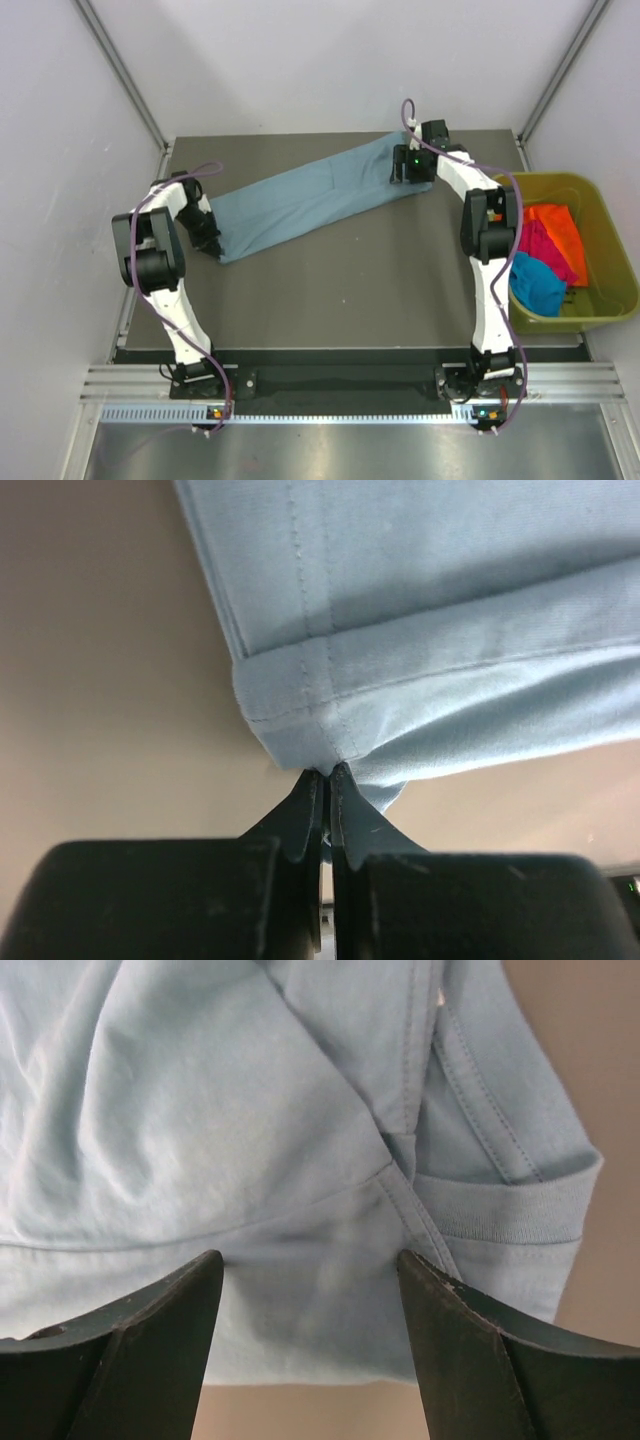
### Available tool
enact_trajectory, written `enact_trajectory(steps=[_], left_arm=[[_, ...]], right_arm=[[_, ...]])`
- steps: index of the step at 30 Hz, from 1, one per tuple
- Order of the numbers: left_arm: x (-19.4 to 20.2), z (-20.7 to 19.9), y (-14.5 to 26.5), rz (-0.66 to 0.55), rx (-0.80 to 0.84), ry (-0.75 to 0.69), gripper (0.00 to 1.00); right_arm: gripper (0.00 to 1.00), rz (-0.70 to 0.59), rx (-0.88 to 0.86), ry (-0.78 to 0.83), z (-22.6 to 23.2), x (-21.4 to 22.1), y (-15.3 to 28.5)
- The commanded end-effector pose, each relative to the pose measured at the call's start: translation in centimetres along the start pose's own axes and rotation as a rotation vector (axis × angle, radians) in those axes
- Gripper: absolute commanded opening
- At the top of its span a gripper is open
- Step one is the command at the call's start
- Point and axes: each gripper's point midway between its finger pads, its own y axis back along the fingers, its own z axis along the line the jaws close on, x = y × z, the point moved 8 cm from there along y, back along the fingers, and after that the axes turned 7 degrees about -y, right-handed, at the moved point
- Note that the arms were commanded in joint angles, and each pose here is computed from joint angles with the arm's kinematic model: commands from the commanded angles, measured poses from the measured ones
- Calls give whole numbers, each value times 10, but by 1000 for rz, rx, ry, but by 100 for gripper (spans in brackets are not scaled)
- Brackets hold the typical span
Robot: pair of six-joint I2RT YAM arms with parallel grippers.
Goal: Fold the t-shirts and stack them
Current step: Fold the tshirt
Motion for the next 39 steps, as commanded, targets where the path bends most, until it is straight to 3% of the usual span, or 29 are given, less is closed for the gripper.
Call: enact_trajectory(steps=[1, 8, 26, 39], left_arm=[[22, -8, 25, -11, 35, 14, 0], [65, -29, 23, 54, 92, -16, 0], [137, -82, 20, 135, 116, -264, 0], [165, -109, 13, 159, 136, -414, 0]], right_arm=[[71, -43, -21, -20, 4, -14, -5], [71, -86, -48, -29, 8, -28, -12], [70, -199, -147, -51, 32, -58, -32], [70, -250, -198, -30, 52, -66, -45]])
